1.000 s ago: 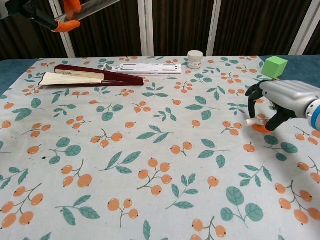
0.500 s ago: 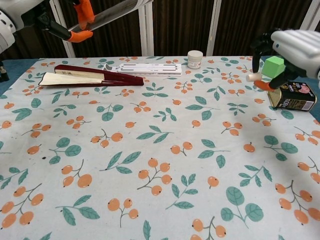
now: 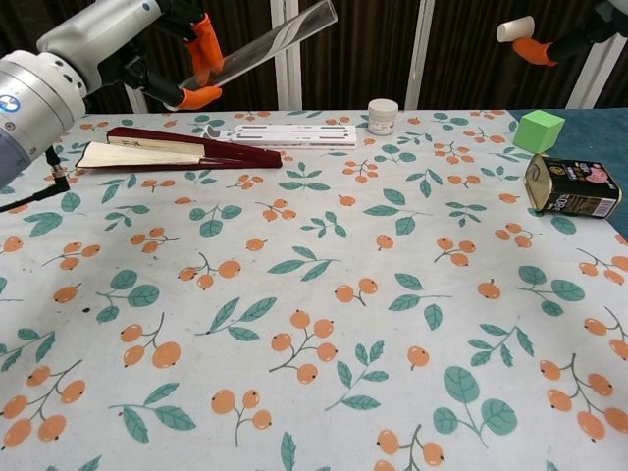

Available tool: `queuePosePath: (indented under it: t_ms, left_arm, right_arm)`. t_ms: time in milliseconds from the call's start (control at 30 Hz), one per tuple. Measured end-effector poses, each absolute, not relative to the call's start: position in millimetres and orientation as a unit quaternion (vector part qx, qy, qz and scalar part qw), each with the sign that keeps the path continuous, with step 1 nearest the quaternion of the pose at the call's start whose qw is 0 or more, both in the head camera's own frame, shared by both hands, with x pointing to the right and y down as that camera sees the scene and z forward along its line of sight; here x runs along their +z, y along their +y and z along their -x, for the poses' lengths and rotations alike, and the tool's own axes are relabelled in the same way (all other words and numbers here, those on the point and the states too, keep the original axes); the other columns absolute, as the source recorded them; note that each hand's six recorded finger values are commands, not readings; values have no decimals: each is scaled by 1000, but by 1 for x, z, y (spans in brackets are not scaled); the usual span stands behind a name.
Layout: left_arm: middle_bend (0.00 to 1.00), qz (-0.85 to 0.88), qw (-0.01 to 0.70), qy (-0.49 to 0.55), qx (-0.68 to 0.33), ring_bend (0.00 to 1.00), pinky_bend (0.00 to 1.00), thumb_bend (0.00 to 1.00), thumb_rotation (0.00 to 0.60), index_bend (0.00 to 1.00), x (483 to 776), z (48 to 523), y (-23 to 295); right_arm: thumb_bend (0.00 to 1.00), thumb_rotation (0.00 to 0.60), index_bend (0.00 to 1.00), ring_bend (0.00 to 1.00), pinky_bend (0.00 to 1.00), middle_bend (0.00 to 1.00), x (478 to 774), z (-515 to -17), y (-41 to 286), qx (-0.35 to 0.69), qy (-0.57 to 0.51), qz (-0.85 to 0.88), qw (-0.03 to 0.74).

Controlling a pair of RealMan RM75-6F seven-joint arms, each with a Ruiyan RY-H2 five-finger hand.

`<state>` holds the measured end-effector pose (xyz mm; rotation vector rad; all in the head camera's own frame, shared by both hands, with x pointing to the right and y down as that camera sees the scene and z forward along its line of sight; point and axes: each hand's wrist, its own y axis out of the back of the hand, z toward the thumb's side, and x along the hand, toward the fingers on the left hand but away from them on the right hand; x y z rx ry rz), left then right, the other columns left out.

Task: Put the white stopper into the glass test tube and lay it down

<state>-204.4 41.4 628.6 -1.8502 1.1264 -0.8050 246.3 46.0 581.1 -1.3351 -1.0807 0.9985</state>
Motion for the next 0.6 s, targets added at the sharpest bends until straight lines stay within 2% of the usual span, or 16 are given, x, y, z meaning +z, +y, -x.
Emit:
queuePosePath:
  t_ms: [600]
  left_arm:
    - [647,744,373,457,-314,160,0,601,600,632,637,174,39]
  right_arm:
    - [420,600,675,0,0,190,562,-227,35,360,-446,529,625]
